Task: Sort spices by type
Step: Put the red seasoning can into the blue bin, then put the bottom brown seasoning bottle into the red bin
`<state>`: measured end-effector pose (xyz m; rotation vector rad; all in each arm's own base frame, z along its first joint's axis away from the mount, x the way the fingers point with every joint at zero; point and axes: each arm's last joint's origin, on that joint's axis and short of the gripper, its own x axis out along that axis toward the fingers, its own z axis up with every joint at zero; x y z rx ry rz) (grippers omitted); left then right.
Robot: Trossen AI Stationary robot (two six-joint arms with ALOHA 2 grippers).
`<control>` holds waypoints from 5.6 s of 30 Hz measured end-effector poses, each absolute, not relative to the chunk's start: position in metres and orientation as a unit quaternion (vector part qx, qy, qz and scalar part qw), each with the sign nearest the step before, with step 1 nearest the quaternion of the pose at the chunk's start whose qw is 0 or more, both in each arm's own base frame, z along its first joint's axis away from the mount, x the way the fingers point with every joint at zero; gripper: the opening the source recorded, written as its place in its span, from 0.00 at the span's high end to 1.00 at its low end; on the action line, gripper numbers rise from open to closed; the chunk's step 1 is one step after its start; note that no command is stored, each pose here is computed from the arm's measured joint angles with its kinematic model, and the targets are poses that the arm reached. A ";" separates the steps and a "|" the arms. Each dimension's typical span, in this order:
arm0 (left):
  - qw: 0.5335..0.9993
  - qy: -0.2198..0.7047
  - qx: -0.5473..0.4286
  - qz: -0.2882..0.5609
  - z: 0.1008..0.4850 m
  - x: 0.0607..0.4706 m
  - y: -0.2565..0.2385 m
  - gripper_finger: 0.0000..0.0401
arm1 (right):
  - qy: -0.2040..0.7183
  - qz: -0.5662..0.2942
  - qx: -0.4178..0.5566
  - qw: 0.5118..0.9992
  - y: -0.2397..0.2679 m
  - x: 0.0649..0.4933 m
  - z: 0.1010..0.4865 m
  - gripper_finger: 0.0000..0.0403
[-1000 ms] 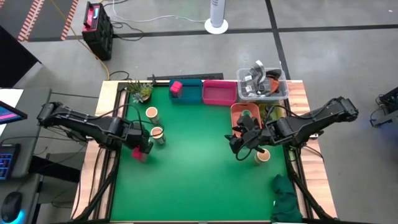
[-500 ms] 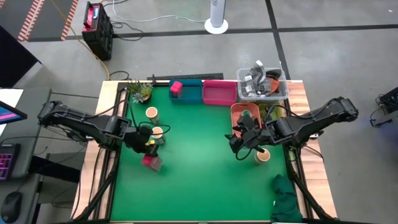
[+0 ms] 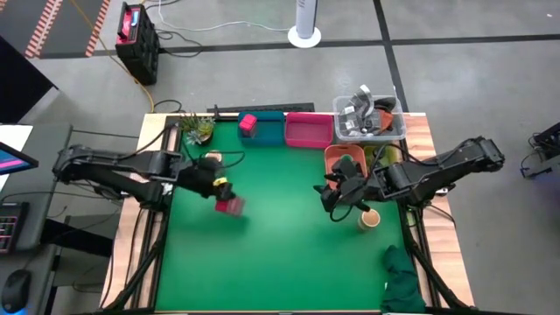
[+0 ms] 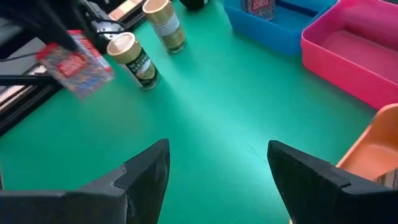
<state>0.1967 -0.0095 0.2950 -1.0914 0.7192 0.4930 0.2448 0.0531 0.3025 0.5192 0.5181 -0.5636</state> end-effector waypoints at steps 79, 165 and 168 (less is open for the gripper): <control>0.743 0.380 -0.325 0.445 0.232 0.358 0.264 0.42 | 0.194 -0.305 0.314 0.878 0.050 0.248 0.306 0.26; 0.865 0.442 0.104 0.215 0.416 0.286 0.086 0.29 | 0.700 -0.185 0.235 0.649 0.076 0.181 0.251 0.01; 0.860 0.454 0.101 0.210 0.414 0.284 0.086 0.29 | 0.694 -0.179 0.240 0.654 0.077 0.182 0.243 0.01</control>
